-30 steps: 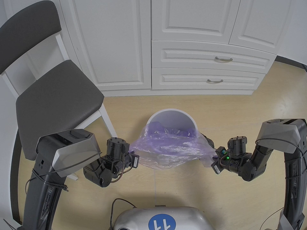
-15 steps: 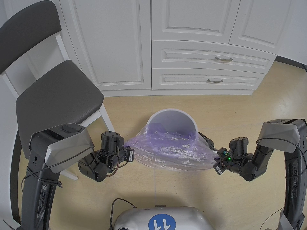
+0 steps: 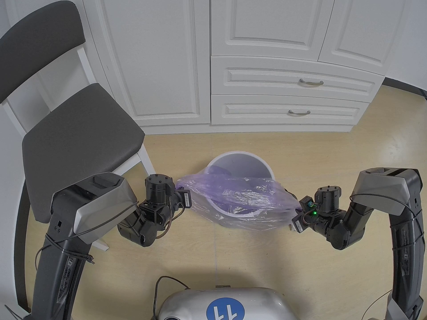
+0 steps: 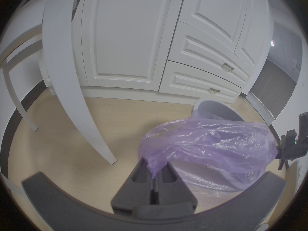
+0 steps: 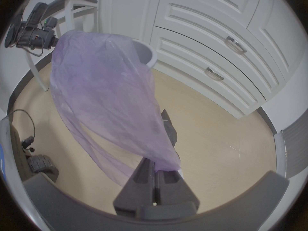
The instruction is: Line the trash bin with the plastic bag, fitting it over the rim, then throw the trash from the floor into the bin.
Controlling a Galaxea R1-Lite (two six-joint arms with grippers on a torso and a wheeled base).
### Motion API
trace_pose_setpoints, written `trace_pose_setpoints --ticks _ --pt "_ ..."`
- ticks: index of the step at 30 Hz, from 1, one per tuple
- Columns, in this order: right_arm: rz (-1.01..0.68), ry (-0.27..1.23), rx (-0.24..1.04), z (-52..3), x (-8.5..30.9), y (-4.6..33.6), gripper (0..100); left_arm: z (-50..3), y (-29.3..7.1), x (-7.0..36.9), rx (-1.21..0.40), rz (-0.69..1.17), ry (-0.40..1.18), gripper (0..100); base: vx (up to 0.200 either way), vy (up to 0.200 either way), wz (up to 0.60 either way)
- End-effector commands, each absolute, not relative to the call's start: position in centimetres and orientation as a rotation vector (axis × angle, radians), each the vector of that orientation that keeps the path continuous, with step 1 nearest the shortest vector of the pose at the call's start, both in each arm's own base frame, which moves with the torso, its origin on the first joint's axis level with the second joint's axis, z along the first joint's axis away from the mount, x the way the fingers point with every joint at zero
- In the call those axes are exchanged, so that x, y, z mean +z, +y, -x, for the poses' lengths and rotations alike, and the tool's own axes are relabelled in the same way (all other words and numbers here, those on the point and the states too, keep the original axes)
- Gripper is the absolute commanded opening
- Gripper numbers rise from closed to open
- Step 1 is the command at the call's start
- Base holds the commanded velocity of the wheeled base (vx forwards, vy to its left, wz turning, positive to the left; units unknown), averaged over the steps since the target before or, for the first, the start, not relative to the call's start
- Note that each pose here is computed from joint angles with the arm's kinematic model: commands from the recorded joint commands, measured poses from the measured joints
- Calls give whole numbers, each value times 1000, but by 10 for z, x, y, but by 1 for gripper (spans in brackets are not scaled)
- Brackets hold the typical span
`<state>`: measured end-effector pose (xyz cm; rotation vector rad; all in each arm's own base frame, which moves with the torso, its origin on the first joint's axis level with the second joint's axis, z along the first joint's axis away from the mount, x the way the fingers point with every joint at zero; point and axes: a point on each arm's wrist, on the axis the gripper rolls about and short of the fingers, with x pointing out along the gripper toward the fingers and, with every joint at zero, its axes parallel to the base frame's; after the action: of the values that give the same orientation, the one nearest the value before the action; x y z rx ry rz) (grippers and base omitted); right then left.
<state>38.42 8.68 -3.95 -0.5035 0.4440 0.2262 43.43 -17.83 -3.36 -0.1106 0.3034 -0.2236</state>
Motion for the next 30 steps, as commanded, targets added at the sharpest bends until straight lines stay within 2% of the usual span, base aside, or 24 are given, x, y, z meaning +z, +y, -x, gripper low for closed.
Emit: trace_pose_setpoints --ticks 1,10,11,25,28,30 --pt "470 417 210 -391 -37 87 0 -439 -178 -34 -220 119 290 0 0 0 0" --pt "410 392 184 -399 -37 97 0 -444 -178 -28 -211 168 267 0 0 0 0" --pt "408 388 183 -398 -34 97 100 -444 -178 -27 -213 175 262 0 0 0 0" --pt "360 333 174 -395 -5 92 100 -445 -178 -19 -216 203 217 0 0 0 0" --pt "350 336 205 -394 -6 89 100 -445 -178 -20 -215 202 221 0 0 0 0" --pt "334 335 271 -389 -3 85 100 -445 -179 -18 -216 203 217 0 0 0 0"
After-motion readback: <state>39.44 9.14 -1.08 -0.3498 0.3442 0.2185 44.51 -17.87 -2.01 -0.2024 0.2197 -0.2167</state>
